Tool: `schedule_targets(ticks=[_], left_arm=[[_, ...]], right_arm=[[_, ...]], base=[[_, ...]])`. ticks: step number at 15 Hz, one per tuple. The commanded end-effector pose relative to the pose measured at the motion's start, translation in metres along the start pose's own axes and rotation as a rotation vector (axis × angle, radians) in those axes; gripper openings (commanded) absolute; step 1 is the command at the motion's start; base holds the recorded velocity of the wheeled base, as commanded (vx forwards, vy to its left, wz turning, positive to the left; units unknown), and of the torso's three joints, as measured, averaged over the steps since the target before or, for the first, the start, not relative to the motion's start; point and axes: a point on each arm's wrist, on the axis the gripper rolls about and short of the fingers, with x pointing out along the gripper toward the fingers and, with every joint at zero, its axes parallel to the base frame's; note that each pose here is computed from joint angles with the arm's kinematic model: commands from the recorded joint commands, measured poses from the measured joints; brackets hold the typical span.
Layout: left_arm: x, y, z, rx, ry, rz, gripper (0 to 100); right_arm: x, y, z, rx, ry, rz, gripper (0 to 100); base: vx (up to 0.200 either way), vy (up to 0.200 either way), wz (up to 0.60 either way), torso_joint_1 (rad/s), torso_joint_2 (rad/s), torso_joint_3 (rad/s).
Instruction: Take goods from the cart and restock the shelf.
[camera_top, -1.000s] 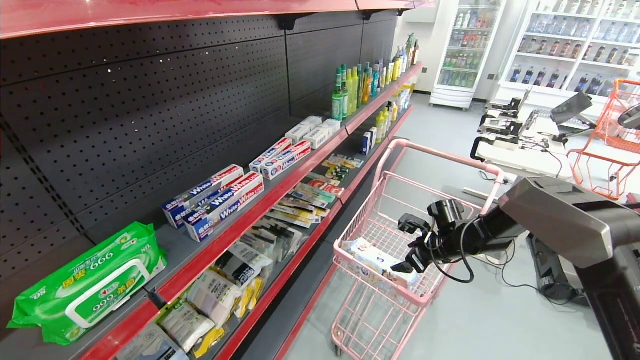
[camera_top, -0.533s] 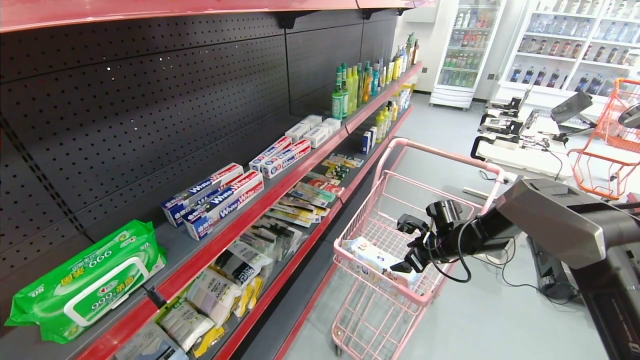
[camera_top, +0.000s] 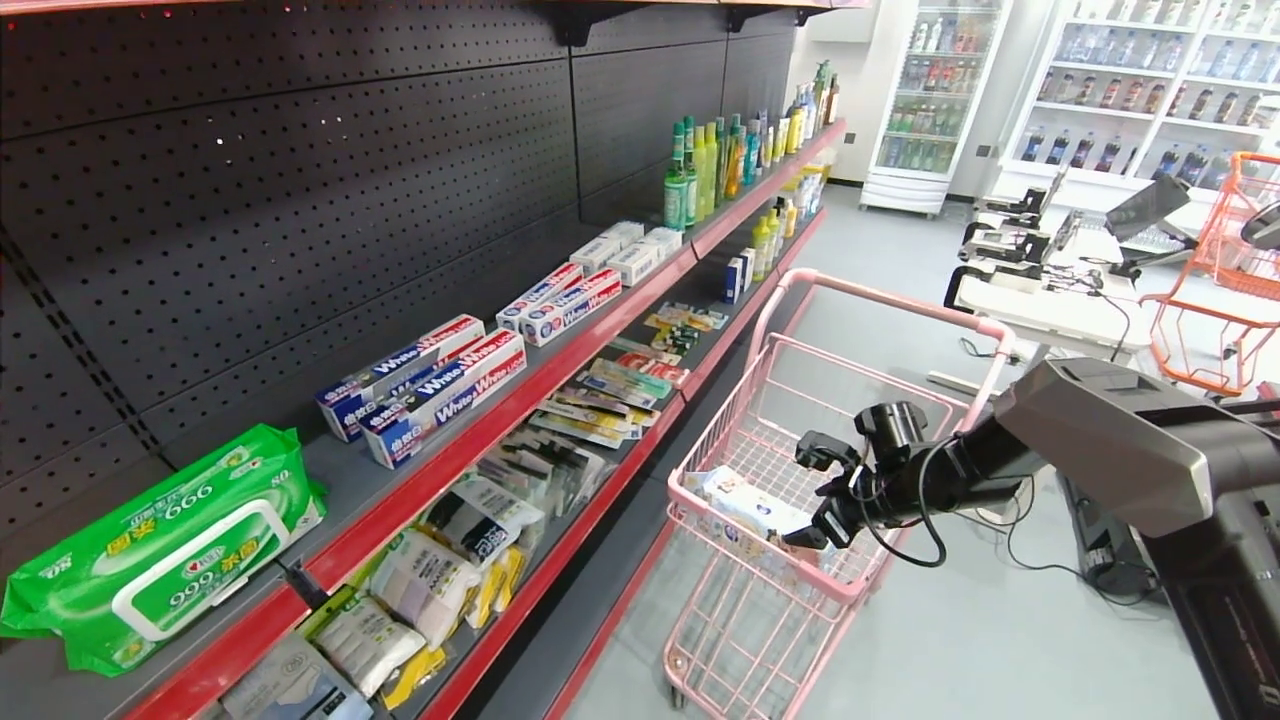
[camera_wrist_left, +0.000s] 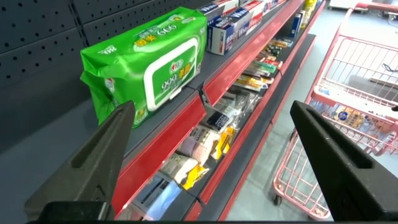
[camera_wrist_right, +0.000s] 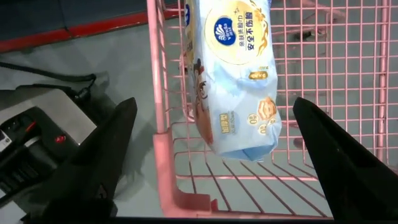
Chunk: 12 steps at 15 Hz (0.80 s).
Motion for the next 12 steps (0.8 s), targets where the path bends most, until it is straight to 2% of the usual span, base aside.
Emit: schedule_targets(ticks=[1,5,12], left_arm=[[0.000,0.000,0.000,0.000,0.001,0.001,100],[0.000,0.000,0.000,0.000,0.001,0.001,100],[0.000,0.000,0.000,0.000,0.001,0.001,100]], right_arm=[[-0.003,-0.004,-0.002,0.002,-0.005,-0.006,100],[-0.008,-0.014,-0.011,-0.051,-0.008,-0.009,100],[-0.010,-0.022,-0.016,-0.036,-0.029,-0.001,100]], base=[[0.000,0.000,0.00,-0.149,0.31,0.159],[0.000,0.000,0.00,-0.159,0.33,0.176],[0.000,0.000,0.00,-0.156,0.34,0.183]])
